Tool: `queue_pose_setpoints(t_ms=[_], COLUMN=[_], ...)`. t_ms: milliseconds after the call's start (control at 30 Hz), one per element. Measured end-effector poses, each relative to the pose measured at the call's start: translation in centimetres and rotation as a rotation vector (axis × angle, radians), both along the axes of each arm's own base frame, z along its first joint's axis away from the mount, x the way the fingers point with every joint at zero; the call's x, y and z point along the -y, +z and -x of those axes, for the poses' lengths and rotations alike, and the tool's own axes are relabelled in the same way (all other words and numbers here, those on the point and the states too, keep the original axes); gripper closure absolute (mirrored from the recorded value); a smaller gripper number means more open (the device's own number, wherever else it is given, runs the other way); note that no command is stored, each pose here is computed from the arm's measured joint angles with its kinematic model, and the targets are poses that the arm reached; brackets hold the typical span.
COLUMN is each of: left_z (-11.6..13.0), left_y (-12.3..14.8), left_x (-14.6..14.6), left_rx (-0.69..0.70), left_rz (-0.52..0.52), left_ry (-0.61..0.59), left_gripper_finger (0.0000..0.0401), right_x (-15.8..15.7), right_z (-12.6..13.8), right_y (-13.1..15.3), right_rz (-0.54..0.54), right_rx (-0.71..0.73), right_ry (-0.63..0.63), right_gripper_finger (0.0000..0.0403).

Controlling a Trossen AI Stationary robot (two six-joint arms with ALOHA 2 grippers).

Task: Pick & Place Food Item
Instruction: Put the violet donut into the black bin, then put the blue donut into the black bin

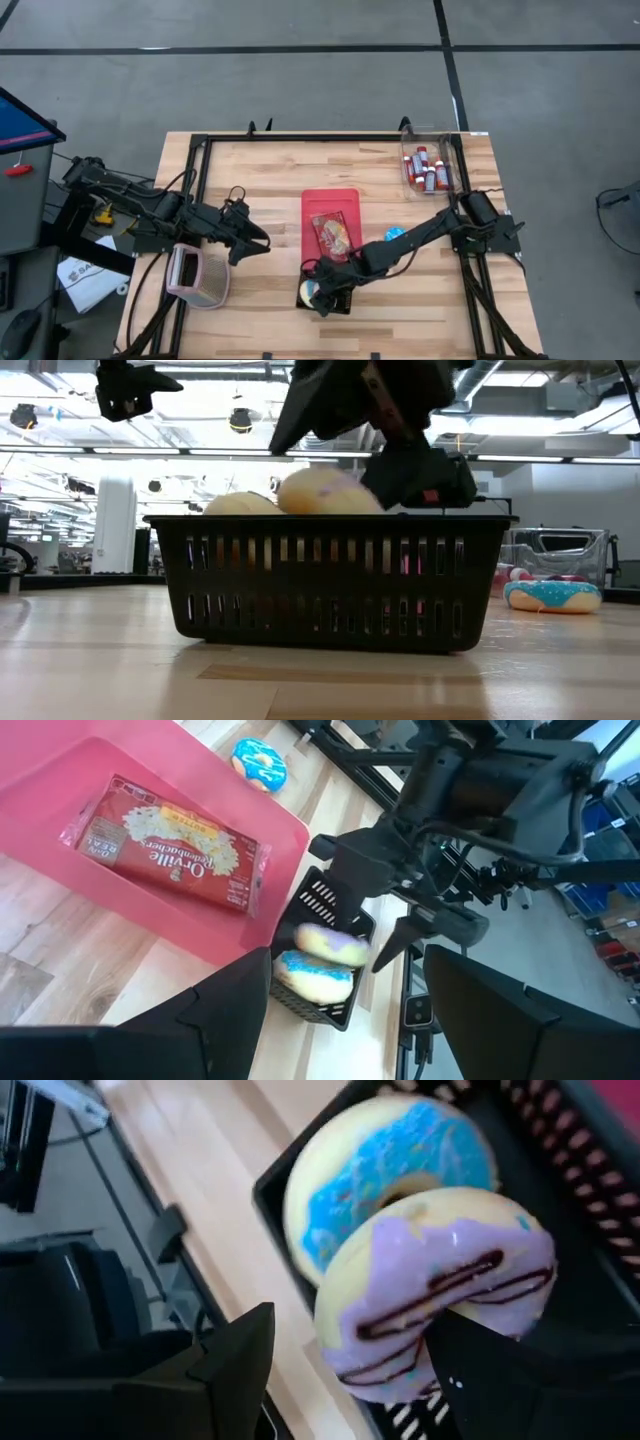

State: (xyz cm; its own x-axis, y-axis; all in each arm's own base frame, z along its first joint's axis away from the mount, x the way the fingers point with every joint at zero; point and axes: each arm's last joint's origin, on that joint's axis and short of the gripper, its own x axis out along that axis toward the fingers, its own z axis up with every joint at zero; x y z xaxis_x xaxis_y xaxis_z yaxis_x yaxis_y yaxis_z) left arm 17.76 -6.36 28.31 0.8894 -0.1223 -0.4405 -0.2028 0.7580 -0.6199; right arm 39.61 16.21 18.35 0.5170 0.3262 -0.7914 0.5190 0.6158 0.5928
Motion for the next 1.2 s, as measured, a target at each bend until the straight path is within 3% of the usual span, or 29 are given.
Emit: queue_pose_setpoints(t_ms=[267, 800, 1000, 1200], left_z=[0.0, 0.0, 0.0, 0.0], left_y=[0.0, 0.0, 0.0, 0.0], left_x=[0.0, 0.1, 0.1, 0.1], left_rx=[0.001, 0.001, 0.001, 0.004], left_rz=[-0.005, -0.003, -0.003, -0.021], left_ry=[0.004, -0.002, -0.002, -0.004], left_gripper_finger=[0.0141, 0.0141, 0.0141, 0.0141], right_x=[0.1, 0.1, 0.5, 0.2], right_z=[0.0, -0.9, -0.9, 0.7], right_y=[0.2, 1.6, 1.9, 2.9], right_rz=[0.045, 0.028, 0.044, 0.094], right_rx=[-0.012, 0.060, 0.036, -0.064], right_ry=[-0.029, -0.046, -0.042, -0.023], right_gripper_finger=[0.0154, 0.0154, 0.0154, 0.0154])
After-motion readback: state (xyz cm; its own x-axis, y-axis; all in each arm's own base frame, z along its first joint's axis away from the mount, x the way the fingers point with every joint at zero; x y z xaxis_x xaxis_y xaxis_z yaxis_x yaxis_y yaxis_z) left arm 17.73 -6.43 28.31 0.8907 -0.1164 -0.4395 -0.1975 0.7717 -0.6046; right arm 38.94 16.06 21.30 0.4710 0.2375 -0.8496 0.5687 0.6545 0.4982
